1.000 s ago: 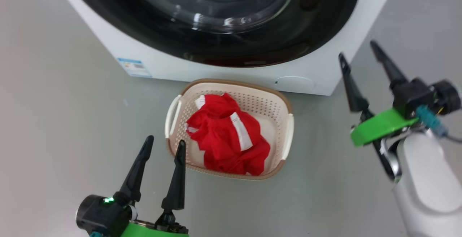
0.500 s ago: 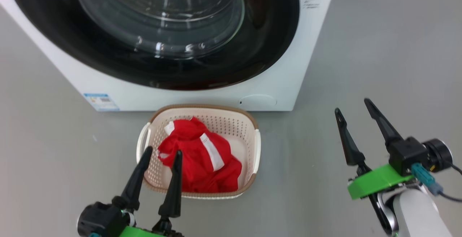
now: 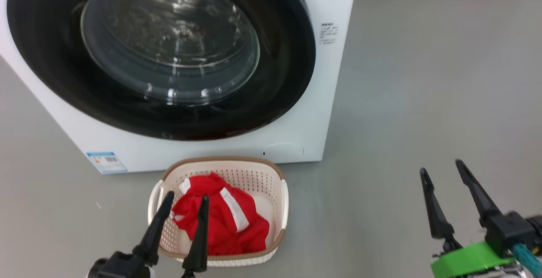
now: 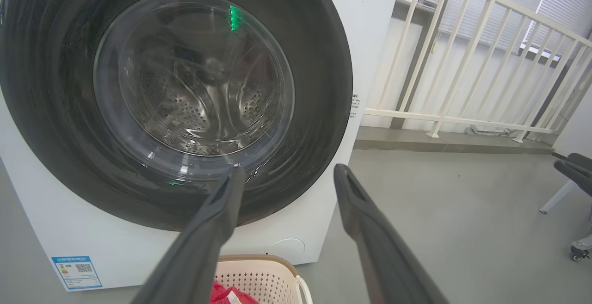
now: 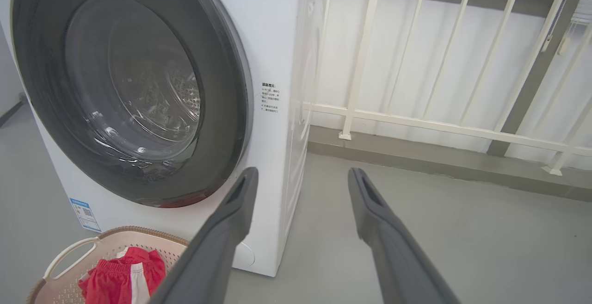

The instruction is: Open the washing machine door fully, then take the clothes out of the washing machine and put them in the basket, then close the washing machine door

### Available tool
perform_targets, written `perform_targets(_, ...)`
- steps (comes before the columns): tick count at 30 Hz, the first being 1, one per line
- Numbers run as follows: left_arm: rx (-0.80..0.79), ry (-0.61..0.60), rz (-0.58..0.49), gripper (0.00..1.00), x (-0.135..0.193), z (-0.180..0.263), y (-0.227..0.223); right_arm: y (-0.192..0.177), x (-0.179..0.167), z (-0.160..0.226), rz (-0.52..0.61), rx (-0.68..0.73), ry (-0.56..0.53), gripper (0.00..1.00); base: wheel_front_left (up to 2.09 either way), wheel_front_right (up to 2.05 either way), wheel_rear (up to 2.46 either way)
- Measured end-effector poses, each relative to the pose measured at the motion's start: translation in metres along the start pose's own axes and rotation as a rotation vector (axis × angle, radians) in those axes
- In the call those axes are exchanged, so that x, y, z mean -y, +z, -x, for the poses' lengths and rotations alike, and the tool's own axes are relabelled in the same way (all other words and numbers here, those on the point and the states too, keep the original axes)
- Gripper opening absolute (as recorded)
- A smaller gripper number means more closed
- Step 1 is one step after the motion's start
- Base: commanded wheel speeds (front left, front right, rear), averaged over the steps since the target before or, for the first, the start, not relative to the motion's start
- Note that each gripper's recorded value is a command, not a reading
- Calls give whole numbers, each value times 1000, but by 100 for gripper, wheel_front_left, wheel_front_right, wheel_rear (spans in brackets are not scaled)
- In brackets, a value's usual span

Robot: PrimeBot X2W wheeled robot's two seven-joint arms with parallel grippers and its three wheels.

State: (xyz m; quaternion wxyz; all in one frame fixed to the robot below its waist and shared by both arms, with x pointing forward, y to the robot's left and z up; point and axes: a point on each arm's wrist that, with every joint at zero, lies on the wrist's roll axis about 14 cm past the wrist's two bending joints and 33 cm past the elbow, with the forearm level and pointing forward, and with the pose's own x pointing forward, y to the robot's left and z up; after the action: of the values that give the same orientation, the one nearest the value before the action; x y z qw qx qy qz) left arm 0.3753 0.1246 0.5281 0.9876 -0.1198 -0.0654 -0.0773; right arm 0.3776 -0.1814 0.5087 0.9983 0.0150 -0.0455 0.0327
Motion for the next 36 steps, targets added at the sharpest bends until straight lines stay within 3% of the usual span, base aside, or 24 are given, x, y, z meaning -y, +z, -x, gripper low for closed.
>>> perform_targets(16,30,42,-55,100,-10,20,13,17,26,54,-32,40,-103,100,0,0,0)
perform_targets(36,44,78,-101,100,-23,35,20,16,30,71,-52,38,-121,100,0,0,0)
